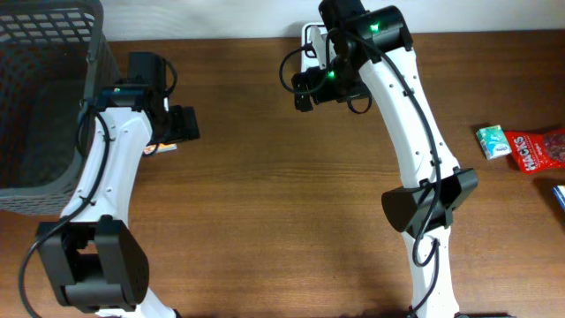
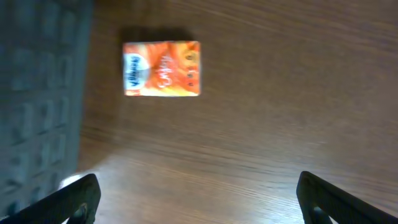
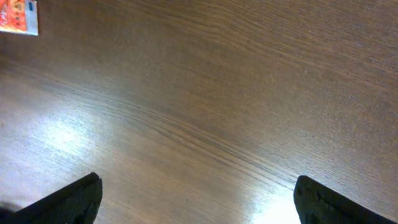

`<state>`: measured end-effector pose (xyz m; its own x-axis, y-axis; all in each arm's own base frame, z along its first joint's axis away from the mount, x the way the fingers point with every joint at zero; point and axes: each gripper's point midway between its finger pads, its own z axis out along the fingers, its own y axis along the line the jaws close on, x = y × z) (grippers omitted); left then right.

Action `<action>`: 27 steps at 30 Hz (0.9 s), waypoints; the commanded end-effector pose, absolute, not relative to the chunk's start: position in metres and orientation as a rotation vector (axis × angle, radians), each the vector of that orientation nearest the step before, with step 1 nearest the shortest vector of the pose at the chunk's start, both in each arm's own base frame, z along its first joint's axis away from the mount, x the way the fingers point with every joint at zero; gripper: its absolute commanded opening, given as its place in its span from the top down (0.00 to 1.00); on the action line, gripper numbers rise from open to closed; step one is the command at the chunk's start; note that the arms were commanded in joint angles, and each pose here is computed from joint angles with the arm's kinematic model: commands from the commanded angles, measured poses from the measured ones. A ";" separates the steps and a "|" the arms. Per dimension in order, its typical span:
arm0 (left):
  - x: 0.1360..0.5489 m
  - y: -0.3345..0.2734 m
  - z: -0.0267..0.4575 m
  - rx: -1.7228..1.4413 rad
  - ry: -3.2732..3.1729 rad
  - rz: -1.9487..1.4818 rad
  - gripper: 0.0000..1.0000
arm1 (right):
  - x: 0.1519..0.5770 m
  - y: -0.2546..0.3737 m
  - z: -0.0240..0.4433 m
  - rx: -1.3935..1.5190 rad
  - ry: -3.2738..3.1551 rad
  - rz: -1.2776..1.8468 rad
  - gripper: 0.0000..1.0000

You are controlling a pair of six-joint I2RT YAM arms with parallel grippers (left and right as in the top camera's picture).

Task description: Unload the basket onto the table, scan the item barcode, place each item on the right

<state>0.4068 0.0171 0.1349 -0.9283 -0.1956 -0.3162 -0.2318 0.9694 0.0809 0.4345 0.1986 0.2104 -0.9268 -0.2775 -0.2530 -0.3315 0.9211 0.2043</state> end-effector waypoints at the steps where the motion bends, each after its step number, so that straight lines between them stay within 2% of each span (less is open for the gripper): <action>1: 0.403 0.011 0.134 -0.144 2.810 0.375 0.01 | 0.436 0.196 0.207 -0.471 2.866 0.333 0.02; 7: 0.408 -0.039 0.160 0.115 2.620 0.723 0.01 | 0.436 0.196 0.207 -0.471 2.866 0.333 0.02; 10: 0.414 -0.067 0.169 0.170 2.531 0.738 0.00 | 0.436 0.196 0.207 -0.471 2.866 0.333 0.02; 19: 0.447 -0.032 0.171 0.071 2.476 0.729 0.08 | 0.436 0.196 0.207 -0.471 2.866 0.333 0.02; 21: 0.449 -0.031 0.163 0.086 2.498 0.716 0.10 | 0.436 0.196 0.207 -0.471 2.866 0.333 0.01; 25: 0.454 -0.031 0.132 0.200 2.553 0.778 0.20 | 0.436 0.196 0.207 -0.471 2.866 0.333 0.02; 27: 0.458 -0.024 0.118 0.199 2.553 0.862 0.20 | 0.436 0.196 0.207 -0.471 2.865 0.333 0.02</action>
<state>0.4559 -0.0322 0.1479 -0.8656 0.2244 -0.4476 -0.0522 0.8487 0.5263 0.4349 0.1980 0.2103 -0.9265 -0.2777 -0.2537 -0.3313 0.9220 0.2006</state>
